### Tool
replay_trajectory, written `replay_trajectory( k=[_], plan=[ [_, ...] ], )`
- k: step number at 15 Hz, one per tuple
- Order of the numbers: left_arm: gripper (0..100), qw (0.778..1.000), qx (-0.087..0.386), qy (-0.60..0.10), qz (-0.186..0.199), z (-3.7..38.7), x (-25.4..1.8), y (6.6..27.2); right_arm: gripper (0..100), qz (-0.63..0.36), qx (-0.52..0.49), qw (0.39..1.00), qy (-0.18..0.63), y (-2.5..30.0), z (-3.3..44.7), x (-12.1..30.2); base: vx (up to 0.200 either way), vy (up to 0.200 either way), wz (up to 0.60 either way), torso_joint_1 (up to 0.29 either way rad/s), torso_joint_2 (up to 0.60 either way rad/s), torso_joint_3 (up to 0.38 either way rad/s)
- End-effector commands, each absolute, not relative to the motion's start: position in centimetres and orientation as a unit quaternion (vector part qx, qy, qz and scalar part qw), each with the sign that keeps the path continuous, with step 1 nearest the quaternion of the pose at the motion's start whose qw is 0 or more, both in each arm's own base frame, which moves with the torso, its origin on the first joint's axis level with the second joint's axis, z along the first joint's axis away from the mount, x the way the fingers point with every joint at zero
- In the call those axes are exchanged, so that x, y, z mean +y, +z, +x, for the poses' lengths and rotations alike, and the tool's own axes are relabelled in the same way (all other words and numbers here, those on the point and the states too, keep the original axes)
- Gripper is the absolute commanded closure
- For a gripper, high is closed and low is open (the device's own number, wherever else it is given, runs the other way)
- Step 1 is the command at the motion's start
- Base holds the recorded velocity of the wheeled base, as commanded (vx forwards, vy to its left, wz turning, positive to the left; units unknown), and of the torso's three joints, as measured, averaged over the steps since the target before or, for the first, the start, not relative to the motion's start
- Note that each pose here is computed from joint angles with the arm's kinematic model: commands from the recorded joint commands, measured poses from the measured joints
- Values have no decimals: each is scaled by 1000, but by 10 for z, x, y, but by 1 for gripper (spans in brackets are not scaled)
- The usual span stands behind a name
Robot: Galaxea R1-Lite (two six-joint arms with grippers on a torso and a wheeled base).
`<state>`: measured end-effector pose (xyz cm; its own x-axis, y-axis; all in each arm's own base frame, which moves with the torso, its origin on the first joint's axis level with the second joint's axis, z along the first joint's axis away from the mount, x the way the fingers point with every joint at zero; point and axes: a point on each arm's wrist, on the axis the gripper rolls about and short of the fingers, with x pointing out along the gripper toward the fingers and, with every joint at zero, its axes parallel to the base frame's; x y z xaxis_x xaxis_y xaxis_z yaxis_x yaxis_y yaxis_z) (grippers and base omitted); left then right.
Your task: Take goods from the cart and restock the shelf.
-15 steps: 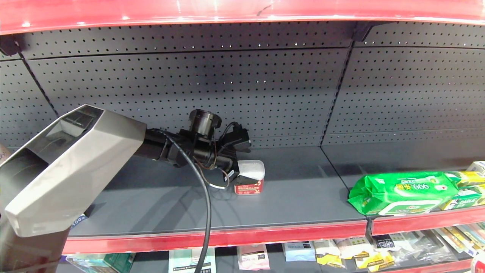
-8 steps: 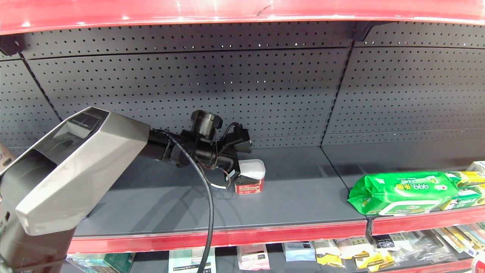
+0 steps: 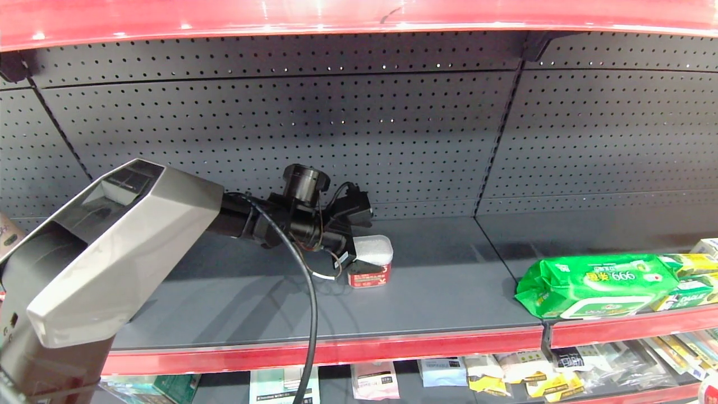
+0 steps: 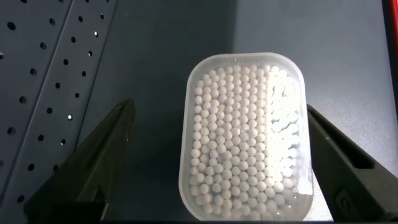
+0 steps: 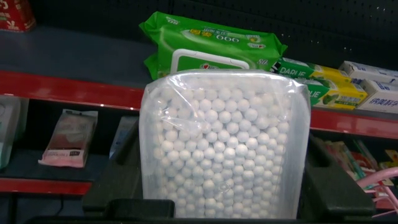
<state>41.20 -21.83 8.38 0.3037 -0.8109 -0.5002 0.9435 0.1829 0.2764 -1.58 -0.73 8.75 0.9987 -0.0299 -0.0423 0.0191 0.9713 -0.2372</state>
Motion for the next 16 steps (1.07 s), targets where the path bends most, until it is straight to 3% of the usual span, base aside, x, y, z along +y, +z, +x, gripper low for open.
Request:
replay_trajectory(
  k=[1,16],
  plan=[
    [0,760,120,-577,274,413,-219,83,100,-120,23,992,-12,87,-16,-7,0,0,0,0,0,0],
    [0,761,125,-577,270,413,-219,82,100,-121,23,992,-13,88,-16,-7,0,0,0,0,0,0]
  ],
)
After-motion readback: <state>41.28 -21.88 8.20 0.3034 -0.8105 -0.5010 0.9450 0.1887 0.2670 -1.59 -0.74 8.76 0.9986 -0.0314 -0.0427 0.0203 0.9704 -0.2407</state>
